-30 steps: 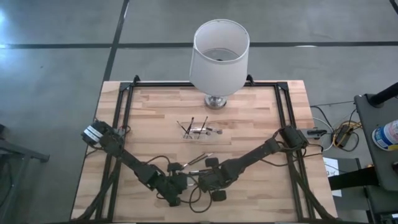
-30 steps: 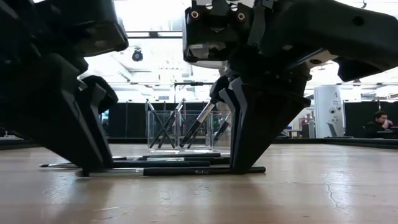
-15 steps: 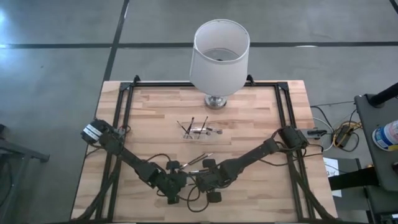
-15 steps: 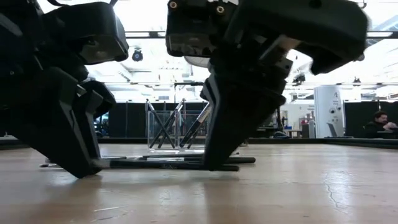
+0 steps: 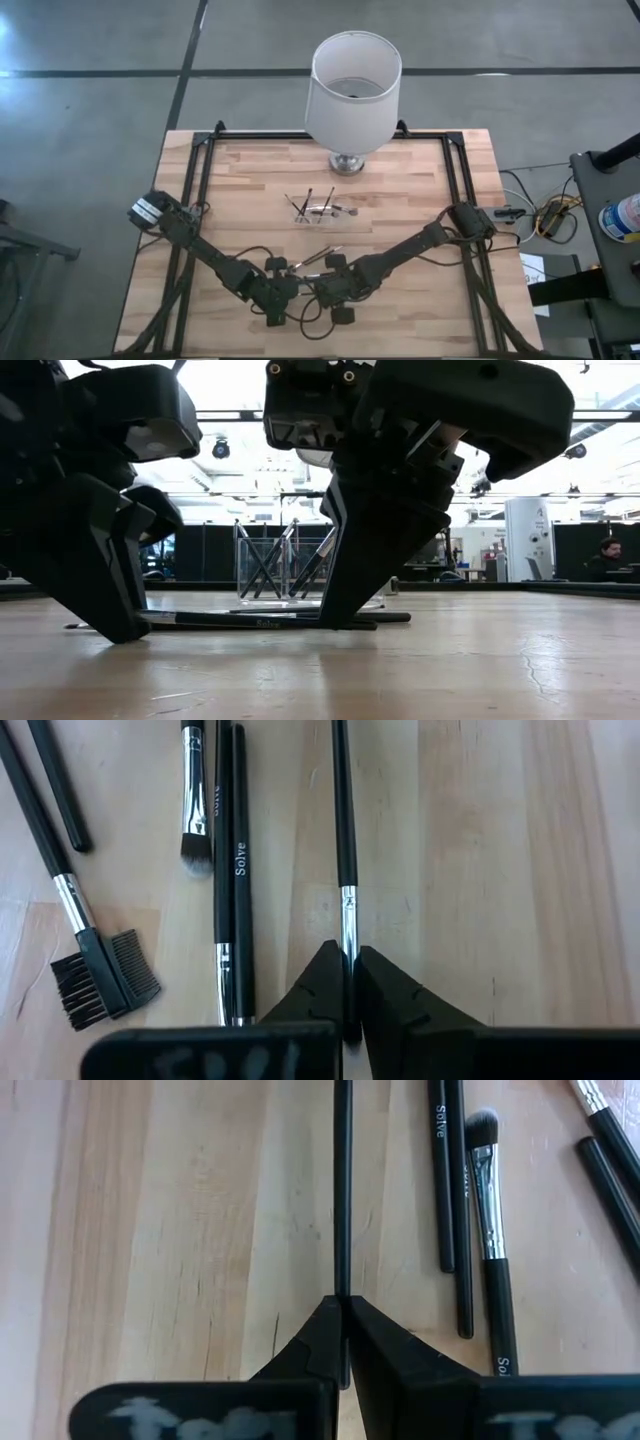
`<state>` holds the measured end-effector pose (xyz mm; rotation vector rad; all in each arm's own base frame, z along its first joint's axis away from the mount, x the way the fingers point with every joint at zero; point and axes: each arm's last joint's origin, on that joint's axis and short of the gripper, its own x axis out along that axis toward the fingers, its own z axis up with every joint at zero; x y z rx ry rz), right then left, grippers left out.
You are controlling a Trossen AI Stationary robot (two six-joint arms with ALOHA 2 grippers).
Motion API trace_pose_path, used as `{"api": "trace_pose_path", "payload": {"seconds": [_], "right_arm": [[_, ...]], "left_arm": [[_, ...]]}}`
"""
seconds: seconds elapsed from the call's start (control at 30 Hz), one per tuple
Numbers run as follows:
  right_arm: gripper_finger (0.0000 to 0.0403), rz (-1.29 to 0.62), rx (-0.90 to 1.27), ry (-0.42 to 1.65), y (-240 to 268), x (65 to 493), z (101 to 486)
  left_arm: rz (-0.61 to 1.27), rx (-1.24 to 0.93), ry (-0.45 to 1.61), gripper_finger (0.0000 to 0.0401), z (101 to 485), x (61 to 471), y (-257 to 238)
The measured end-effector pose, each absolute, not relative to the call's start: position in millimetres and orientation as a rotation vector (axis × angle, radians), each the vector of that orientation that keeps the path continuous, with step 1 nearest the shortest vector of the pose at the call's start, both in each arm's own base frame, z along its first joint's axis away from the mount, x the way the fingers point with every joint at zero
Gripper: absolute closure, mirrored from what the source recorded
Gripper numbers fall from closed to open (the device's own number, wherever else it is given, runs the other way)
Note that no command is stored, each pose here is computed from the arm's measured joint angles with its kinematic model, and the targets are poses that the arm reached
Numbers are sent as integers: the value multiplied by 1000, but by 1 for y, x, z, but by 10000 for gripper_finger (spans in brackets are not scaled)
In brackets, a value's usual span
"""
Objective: Put items in baskets/containers
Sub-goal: Put the eyeshadow brush into the transparent organizer
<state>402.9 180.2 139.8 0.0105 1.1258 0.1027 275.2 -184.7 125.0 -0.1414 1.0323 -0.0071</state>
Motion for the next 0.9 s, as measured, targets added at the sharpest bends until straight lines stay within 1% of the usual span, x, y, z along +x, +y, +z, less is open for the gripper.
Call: {"api": "trace_pose_path", "payload": {"seconds": [0.33,0.4,0.5,0.7,0.77,0.9], "right_arm": [[389,94,-12,1107,182,401,145],[384,95,-27,1093,183,400,150],[364,91,-34,1046,186,399,162],[304,38,-54,1019,186,389,185],[285,-14,-78,1007,186,381,197],[256,-222,-92,952,187,357,225]], "left_arm": [[-6,-114,1025,388,133,280,-188],[2,-106,1024,388,135,281,-189],[6,-105,1026,388,137,282,-189],[49,-111,1011,389,144,279,-185],[77,-115,993,389,149,277,-183],[127,-153,924,389,170,272,-178]]}}
